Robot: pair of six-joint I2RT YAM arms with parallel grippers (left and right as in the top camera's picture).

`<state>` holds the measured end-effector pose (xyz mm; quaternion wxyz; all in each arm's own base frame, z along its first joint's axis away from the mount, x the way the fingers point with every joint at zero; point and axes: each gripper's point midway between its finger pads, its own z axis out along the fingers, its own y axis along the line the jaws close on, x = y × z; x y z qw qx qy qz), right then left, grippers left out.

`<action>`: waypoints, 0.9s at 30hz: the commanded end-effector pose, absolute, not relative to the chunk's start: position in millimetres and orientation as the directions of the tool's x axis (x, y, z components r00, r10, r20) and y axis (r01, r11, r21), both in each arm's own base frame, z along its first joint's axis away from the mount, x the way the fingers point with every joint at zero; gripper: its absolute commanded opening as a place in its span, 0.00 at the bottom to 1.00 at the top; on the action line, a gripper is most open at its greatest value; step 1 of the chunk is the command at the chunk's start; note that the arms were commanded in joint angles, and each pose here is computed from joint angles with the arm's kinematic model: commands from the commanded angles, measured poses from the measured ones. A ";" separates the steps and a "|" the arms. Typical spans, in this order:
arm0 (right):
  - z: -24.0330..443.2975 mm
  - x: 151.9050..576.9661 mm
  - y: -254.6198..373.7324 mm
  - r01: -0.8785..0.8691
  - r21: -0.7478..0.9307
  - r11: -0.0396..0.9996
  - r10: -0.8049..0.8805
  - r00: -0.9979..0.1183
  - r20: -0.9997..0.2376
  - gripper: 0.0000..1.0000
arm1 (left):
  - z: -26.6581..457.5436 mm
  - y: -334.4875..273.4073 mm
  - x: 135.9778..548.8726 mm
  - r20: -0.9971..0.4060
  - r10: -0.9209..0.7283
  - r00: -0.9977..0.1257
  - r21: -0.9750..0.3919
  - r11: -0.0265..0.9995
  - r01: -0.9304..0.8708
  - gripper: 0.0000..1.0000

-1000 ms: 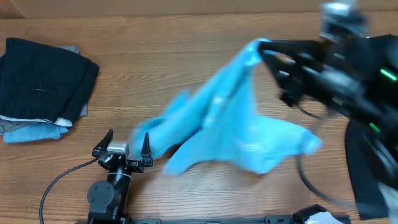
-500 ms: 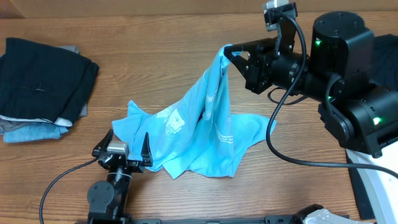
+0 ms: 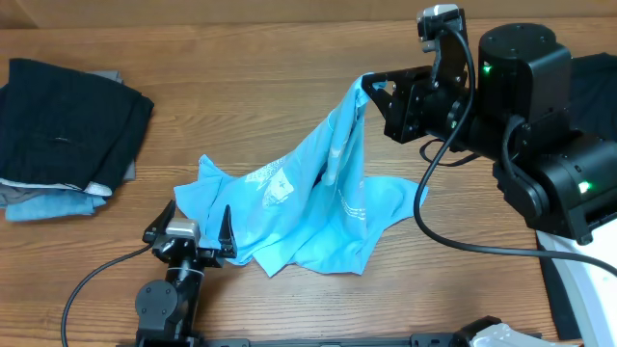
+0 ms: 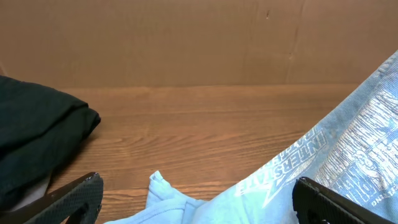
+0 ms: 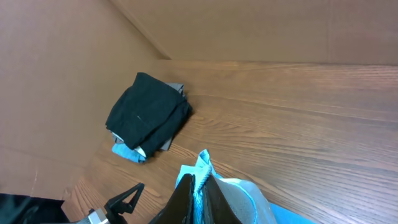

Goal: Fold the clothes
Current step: 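Lift the light-blue shirt with the right gripper toward table center, then grasp the hanging shirt's other edge with the left gripper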

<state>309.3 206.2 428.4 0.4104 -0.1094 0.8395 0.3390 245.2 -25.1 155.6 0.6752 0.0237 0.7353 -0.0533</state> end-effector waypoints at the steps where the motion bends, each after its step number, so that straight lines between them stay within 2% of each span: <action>1: 442.9 302.2 201.5 -0.458 0.486 0.744 0.126 -0.618 -0.776 0.04 | 158.8 -28.3 245.2 -0.998 -0.016 -0.068 -0.025 0.992 0.126 1.00; 3: 439.9 301.0 200.8 -0.449 0.491 0.747 0.125 -0.630 -0.767 0.04 | 171.8 -30.1 245.4 -1.000 -0.025 -0.016 -0.027 0.990 0.137 1.00; 5: 436.4 299.4 200.1 -0.442 0.492 0.750 0.120 -0.641 -0.758 0.04 | 193.6 -63.4 235.8 -0.996 -0.078 0.033 -0.063 0.940 0.335 1.00; 6: 434.9 298.8 199.7 -0.438 0.493 0.752 0.118 -0.646 -0.754 0.04 | 202.0 -74.3 229.5 -0.993 -0.120 0.016 -0.103 0.910 0.401 1.00; 7: 434.1 298.4 199.5 -0.437 0.493 0.752 0.117 -0.649 -0.752 0.04 | 206.5 -78.8 223.3 -0.982 -0.180 -0.059 -0.188 0.887 0.421 1.00; 9: 434.0 298.4 199.4 -0.436 0.493 0.753 0.116 -0.649 -0.752 0.04 | 210.2 -75.0 209.8 -0.962 -0.196 -0.191 -0.256 0.891 0.375 1.00; 12: 433.4 301.3 196.1 -0.421 0.483 0.768 0.123 -0.642 -0.756 0.04 | 234.6 -61.3 180.7 -0.942 -0.134 -0.307 -0.227 0.929 0.291 1.00; 14: 433.3 301.9 195.7 -0.419 0.481 0.770 0.125 -0.641 -0.757 0.04 | 269.1 -59.0 158.9 -0.910 -0.121 -0.397 -0.241 0.933 0.268 1.00; 18: 432.9 304.4 192.8 -0.406 0.472 0.783 0.130 -0.635 -0.762 0.04 | 311.2 -64.8 156.6 -0.846 -0.109 -0.523 -0.281 0.923 0.262 1.00; 19: 434.0 304.9 193.1 -0.408 0.472 0.781 0.132 -0.632 -0.764 0.04 | 302.9 -65.6 161.6 -0.745 -0.096 -0.660 -0.308 0.927 0.214 1.00; 20: 435.7 305.7 193.4 -0.411 0.472 0.780 0.134 -0.626 -0.768 0.04 | 276.3 -61.9 163.9 -0.579 -0.080 -0.811 -0.311 0.942 0.129 1.00; 21: 436.6 306.1 193.6 -0.413 0.472 0.779 0.136 -0.623 -0.770 0.04 | 262.6 -62.2 166.6 -0.491 -0.066 -0.868 -0.310 0.945 0.104 1.00; 24: 436.4 306.0 193.6 -0.413 0.471 0.779 0.135 -0.624 -0.770 0.04 | 238.0 -70.9 195.5 -0.346 -0.072 -0.935 -0.348 0.936 0.057 1.00; 27: 434.3 305.0 193.1 -0.409 0.472 0.781 0.132 -0.630 -0.765 0.04 | 221.3 -94.9 230.7 -0.314 0.039 -0.948 -0.426 0.887 0.177 1.00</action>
